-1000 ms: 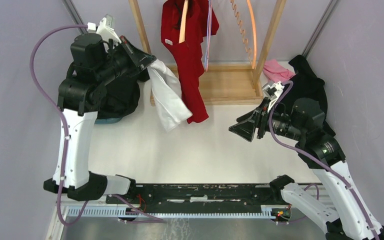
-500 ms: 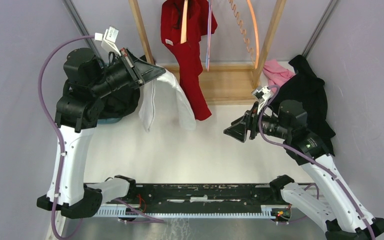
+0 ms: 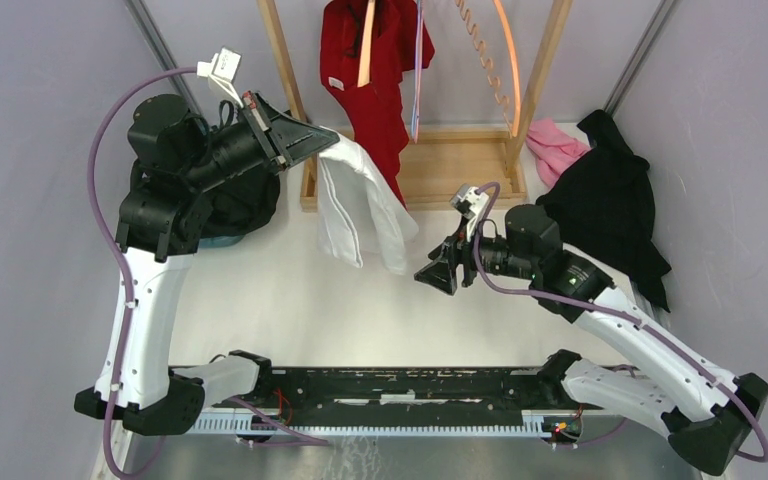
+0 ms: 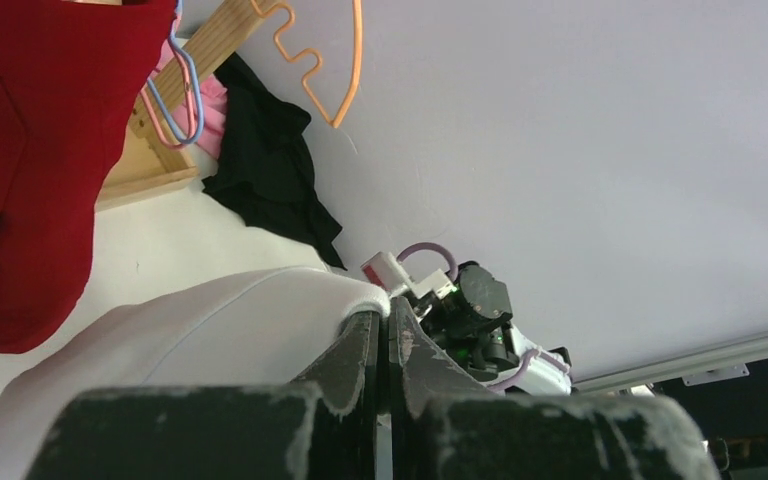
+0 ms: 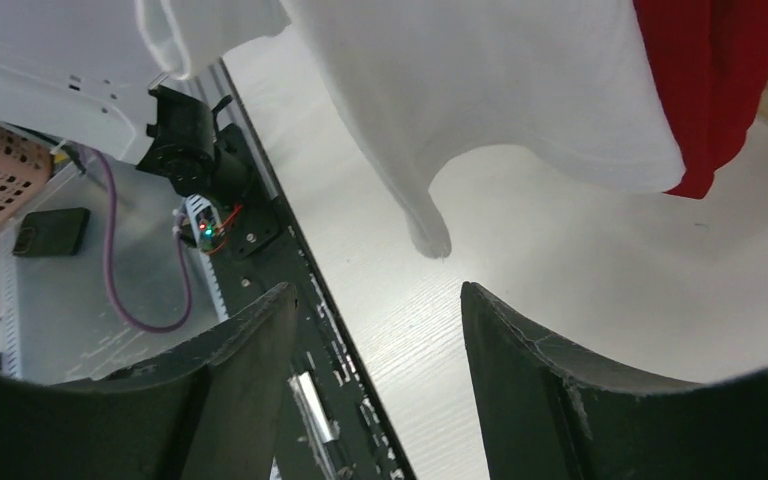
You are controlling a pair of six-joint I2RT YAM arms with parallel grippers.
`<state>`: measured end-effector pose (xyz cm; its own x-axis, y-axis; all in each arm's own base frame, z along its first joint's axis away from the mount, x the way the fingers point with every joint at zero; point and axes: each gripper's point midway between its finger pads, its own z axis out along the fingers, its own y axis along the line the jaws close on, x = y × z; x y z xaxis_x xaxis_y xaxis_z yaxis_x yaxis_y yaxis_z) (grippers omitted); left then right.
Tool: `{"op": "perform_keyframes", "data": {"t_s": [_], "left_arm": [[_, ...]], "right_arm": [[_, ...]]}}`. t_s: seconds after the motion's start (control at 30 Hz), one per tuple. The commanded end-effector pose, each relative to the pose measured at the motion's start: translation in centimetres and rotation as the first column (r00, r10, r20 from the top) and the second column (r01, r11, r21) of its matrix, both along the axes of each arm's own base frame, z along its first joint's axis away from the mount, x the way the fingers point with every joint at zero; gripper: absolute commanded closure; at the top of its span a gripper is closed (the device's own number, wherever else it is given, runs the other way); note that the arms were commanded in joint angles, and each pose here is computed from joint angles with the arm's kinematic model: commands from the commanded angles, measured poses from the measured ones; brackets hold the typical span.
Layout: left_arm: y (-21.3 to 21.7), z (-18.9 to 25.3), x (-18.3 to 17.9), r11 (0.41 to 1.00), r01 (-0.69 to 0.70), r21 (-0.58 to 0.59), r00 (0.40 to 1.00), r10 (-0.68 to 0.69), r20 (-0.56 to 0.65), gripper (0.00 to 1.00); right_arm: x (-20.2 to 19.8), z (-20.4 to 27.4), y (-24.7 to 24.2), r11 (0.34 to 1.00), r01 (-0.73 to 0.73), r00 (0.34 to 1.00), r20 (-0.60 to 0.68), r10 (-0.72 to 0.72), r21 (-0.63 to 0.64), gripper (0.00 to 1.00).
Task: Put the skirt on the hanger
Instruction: Pick up the skirt from the bin, then flatten out the skirt at the center of the board.
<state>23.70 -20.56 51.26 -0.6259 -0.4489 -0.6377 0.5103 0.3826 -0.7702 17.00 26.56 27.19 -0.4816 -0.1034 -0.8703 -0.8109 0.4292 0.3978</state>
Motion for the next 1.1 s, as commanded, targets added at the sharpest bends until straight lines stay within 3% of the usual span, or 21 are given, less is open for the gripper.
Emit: {"op": "perform_keyframes", "data": {"t_s": [0.0, 0.4, 0.7, 1.07], "left_arm": [[-0.2, 3.4, -1.9, 0.996, 0.059, -0.063, 0.994, -0.053, 0.092, 0.96], [-0.3, 3.4, -1.8, 0.995, 0.067, -0.075, 0.994, -0.060, 0.089, 0.97], [-0.4, 3.1, -1.3, 0.995, 0.061, -0.075, 0.995, -0.055, 0.080, 0.97], [-0.4, 2.8, -1.0, 0.995, 0.056, -0.079, 0.996, -0.050, 0.072, 0.97]], "right_arm": [[3.1, 1.1, 0.2, 0.994, 0.109, 0.980, 0.165, -0.111, 0.021, 0.34], [4.7, 0.2, 2.7, 0.997, 0.071, 0.982, 0.173, -0.075, 0.027, 0.33], [2.9, -0.4, 5.3, 0.996, -0.054, 0.986, 0.164, 0.041, 0.077, 0.34], [2.3, -1.7, 6.6, 0.995, -0.072, 0.987, 0.146, 0.062, 0.063, 0.39]]}}
